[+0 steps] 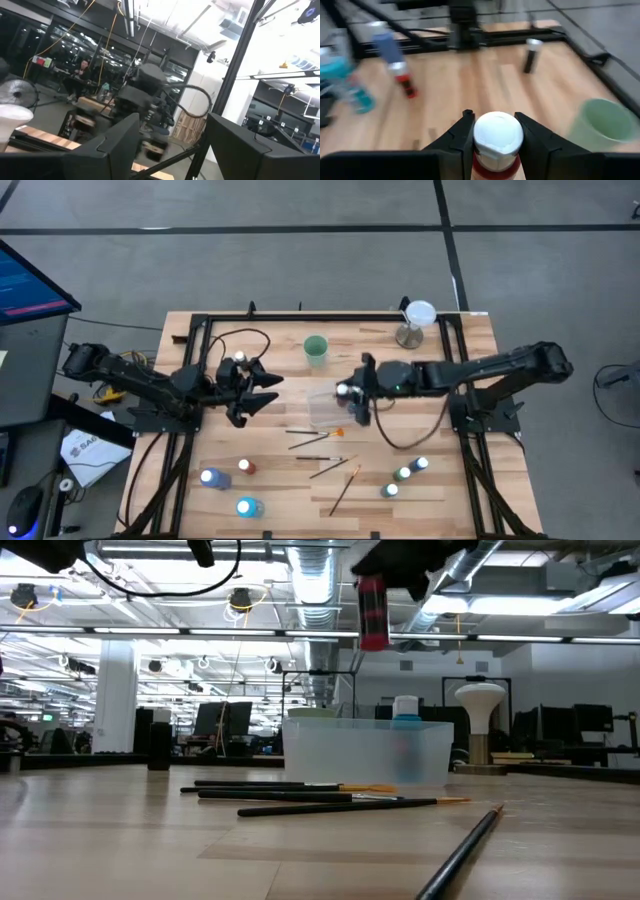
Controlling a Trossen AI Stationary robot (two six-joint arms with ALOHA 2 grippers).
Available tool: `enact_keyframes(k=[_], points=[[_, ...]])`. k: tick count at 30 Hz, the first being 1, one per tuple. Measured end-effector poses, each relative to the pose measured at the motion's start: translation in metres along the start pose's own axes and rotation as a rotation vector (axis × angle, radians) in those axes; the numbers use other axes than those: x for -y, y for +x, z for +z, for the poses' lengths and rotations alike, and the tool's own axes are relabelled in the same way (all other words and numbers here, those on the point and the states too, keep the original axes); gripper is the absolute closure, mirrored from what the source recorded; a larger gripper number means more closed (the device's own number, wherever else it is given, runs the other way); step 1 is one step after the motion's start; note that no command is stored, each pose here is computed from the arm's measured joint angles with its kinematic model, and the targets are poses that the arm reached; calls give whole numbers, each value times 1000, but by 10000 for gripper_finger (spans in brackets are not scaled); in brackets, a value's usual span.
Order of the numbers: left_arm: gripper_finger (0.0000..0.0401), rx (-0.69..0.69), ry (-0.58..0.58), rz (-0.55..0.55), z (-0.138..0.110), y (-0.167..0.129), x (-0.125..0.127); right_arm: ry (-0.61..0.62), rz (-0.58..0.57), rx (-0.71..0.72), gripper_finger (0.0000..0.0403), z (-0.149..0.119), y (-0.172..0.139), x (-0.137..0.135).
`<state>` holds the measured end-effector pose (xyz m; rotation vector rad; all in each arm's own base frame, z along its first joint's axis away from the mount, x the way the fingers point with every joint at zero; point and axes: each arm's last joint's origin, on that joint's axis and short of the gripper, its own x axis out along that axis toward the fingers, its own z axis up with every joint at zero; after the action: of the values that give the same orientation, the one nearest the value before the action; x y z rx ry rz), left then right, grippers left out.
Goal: Pick & Place Paint Supplies
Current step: Put the red paint bottle into the transparent bin
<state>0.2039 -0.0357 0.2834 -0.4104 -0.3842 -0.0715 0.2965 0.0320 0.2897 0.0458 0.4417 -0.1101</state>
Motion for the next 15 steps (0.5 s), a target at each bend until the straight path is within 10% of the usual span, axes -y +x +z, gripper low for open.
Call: enact_keyframes(k=[15], points=[[176,1,5,11,1,0,-2,47,-60,67,295,-37,4,-17]])
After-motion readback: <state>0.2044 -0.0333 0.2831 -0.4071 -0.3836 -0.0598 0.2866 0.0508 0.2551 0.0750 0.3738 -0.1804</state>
